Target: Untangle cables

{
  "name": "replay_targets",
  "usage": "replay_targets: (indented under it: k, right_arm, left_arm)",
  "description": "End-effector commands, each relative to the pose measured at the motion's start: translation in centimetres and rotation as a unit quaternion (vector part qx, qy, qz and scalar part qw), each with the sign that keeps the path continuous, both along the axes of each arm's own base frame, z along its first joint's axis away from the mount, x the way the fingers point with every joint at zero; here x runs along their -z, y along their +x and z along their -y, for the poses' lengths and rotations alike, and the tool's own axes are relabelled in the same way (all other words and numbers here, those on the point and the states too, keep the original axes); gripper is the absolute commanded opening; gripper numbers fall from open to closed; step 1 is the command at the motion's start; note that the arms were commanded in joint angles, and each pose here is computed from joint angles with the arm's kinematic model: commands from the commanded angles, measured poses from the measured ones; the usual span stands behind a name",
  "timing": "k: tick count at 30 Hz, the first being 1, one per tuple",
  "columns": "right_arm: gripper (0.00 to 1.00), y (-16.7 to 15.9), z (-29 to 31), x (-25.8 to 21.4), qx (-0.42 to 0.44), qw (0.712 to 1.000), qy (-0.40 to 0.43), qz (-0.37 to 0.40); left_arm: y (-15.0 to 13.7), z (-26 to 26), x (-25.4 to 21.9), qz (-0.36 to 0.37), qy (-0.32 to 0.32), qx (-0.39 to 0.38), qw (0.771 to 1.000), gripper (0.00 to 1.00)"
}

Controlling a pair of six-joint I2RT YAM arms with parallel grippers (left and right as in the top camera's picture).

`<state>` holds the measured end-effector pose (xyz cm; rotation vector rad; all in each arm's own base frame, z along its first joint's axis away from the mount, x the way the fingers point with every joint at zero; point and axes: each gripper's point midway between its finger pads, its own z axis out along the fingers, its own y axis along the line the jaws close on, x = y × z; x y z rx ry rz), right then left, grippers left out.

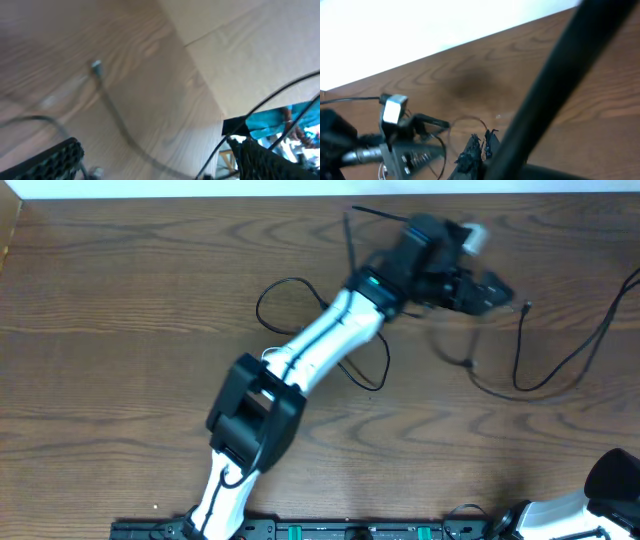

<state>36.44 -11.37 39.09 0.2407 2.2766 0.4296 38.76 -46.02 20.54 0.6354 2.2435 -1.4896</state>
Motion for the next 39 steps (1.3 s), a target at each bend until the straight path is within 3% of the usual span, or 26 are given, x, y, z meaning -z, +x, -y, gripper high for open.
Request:
replay_targets:
  k: [1,6,11,18,26,33,39]
  right_arm:
    - [0.01,-0.5,-0.5,-0.6,0.003,1.0,0.0,0.005]
    - [0.01,-0.5,-0.5,-0.6,0.003,1.0,0.001,0.004]
    - [0.01,-0.5,-1.3,-0.3,-0.006,1.0,0.005,-0.003]
    - [0.01,1.2,-5.1,1.2,-0.061,0.998,-0.008,-0.027]
    - [0.01,3.5,-11.6,6.2,-0.137,0.983,-0.056,-0.111]
    - [0.01,5.0,-18.2,13.7,-0.205,0.947,-0.109,-0.22]
    - [0.01,5.7,-21.9,19.9,-0.22,0.914,-0.17,-0.295]
  left_arm:
    - [-1.4,-1.4,-1.8,-0.029,-0.009,0.032,0.999,0.99]
    - [-1.3,-4.2,2.1,-0.1,0.075,-0.012,0.992,0.99]
    - [0.1,-6.8,3.7,-0.053,0.158,-0.07,0.984,0.99]
    - [2.5,-14.9,-4.4,0.037,0.195,-0.195,0.961,1.0]
    - [0.5,-29.0,-13.2,0.07,0.218,-0.325,0.918,1.0]
    - [-1.0,-37.8,-15.0,0.06,0.247,-0.411,0.875,1.0]
    - [-1.0,-40.2,-14.3,0.038,0.257,-0.434,0.863,1.0]
